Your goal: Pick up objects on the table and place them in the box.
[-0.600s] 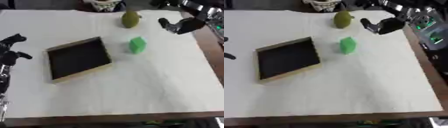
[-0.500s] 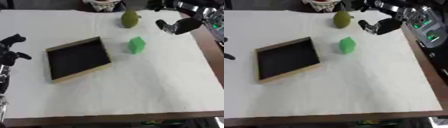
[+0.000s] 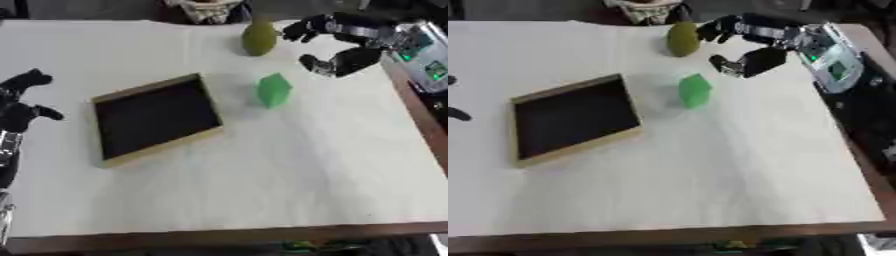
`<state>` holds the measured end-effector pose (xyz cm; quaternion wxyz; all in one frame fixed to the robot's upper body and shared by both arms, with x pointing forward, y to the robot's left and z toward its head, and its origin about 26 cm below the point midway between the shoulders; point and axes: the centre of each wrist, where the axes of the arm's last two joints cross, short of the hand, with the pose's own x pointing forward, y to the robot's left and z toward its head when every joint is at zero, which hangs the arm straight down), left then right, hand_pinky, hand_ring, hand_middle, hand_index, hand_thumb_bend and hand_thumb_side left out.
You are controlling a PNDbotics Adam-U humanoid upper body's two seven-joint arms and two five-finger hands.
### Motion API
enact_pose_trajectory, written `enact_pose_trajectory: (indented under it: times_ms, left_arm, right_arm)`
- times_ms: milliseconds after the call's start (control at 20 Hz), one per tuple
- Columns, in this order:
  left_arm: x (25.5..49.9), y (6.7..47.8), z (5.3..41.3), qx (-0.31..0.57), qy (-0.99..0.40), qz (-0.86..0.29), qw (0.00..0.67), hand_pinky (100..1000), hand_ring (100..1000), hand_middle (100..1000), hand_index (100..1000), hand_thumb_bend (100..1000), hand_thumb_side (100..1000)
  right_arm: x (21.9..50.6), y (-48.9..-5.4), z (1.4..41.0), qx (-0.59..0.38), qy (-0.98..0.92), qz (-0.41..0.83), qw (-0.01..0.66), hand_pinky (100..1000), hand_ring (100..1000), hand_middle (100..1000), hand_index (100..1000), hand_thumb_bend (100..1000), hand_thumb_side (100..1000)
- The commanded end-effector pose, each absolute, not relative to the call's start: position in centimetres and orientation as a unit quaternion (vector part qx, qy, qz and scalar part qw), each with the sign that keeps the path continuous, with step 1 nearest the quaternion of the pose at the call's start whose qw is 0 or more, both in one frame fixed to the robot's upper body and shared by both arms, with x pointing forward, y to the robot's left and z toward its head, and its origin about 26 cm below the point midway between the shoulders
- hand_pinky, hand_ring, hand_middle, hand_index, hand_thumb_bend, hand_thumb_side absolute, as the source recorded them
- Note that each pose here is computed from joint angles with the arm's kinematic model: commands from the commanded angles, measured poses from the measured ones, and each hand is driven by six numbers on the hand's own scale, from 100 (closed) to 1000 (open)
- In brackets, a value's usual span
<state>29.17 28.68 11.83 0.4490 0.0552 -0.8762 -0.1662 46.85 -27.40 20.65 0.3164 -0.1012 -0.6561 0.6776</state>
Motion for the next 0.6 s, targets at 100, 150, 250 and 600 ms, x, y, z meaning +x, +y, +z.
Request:
enact_pose_trajectory:
  times_ms: [100,150,250,600]
  left_arm:
    - [29.1,29.0,12.3,0.058,-0.877,-0.175,0.443,551,981,746,834,520,812]
    - [29.1,29.0,12.3,0.058,-0.877,-0.176,0.443,551,981,746,834,520,813]
    - [29.2,28.9,12.3,0.057,-0.877,-0.176,0.444,551,981,746,834,520,814]
    - [29.2,28.9,12.3,0.057,-0.877,-0.177,0.444,552,981,746,835,517,819]
  right_arm:
    - [47.5,-27.7,21.3,-0.122,-0.647,0.688,0.304,854,913,890,991,100,643]
    - [47.6,-27.6,21.1,-0.124,-0.644,0.691,0.303,858,919,897,993,100,669]
    - [47.8,-27.5,20.9,-0.13,-0.637,0.699,0.298,877,941,919,997,100,704]
    - [48.0,-27.4,20.2,-0.145,-0.609,0.727,0.283,911,982,953,1000,100,812]
